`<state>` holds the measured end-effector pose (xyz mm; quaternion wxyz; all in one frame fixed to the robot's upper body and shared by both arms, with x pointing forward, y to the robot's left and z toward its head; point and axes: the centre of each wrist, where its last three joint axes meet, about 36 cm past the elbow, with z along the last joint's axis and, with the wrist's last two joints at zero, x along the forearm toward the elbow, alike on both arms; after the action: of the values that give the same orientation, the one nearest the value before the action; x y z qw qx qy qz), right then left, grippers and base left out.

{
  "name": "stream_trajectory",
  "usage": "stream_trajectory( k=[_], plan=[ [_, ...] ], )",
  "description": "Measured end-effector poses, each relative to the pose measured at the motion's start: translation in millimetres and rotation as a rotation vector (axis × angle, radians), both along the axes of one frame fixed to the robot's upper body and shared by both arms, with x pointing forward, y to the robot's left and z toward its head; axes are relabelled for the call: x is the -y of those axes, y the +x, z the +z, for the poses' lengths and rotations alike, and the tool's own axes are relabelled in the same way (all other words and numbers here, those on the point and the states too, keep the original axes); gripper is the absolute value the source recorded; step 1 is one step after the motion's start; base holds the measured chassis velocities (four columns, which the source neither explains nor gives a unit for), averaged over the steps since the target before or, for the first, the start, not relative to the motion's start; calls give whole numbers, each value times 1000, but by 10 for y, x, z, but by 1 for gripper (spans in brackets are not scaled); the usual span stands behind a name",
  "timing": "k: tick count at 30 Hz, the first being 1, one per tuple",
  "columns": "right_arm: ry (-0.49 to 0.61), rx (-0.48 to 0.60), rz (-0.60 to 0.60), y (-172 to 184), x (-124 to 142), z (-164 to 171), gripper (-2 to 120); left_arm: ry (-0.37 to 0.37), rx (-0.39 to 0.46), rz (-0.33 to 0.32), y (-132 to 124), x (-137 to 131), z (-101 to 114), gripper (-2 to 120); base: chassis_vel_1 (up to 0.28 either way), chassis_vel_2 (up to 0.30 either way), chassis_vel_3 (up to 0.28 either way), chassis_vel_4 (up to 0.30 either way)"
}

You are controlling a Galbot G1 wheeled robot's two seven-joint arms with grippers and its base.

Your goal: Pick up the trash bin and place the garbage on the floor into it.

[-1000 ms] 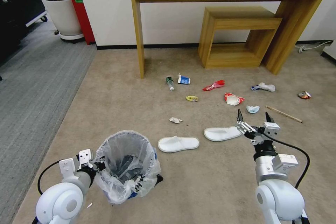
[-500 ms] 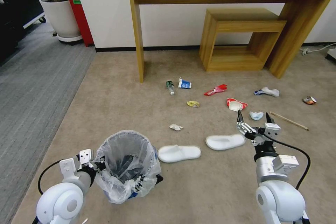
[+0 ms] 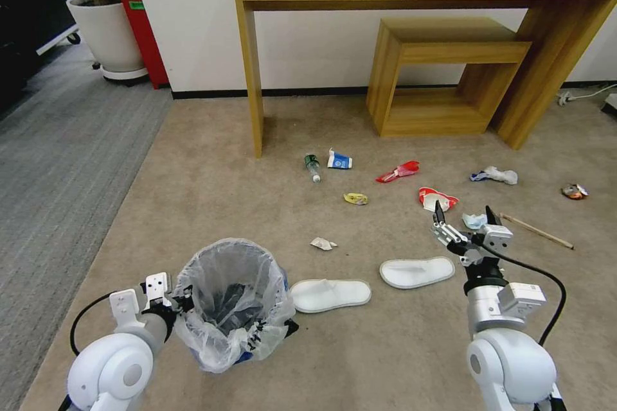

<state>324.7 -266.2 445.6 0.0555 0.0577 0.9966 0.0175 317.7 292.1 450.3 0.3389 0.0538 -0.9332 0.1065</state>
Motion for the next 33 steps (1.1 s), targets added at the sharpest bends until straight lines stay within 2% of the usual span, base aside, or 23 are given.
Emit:
stream_trajectory(
  k=[6,9,10,13,15,17,19,22,23,25,26,29,33],
  plan=[
    [23,-25,-5,32,-35,-5,100,0,-1,1,13,-5,-8,0,0,0,0,0],
    [154,-107,4,95,-121,107,100,0,-3,1,12,-9,-12,0,0,0,0,0],
    [154,-107,4,95,-121,107,100,0,-3,1,12,-9,-12,0,0,0,0,0],
    [265,-223,-1,215,-193,220,100,-1,-7,3,9,-8,-28,0,0,0,0,0],
    [287,-242,-4,240,-208,241,100,-1,-8,3,9,-7,-31,0,0,0,0,0],
    [406,-356,-1,342,-266,301,100,-3,-12,7,9,-2,-53,0,0,0,0,0],
    [443,-398,-3,389,-292,282,100,-4,-14,8,7,2,-62,0,0,0,0,0],
    [504,-505,-14,487,-375,135,100,-6,-20,12,3,19,-93,0,0,0,0,0],
    [504,-505,-14,487,-375,135,100,-6,-20,12,3,19,-93,0,0,0,0,0],
    [552,-624,-37,582,-514,-30,100,-7,-24,16,2,29,-117,0,0,0,0,0],
    [552,-624,-37,582,-514,-30,100,-7,-24,16,2,29,-117,0,0,0,0,0],
    [569,-769,-70,696,-766,-334,100,-8,-29,22,0,27,-140,0,0,0,0,0],
    [589,-853,-92,872,-955,-529,100,-9,-32,33,-1,17,-166,0,0,0,0,0]
  ],
)
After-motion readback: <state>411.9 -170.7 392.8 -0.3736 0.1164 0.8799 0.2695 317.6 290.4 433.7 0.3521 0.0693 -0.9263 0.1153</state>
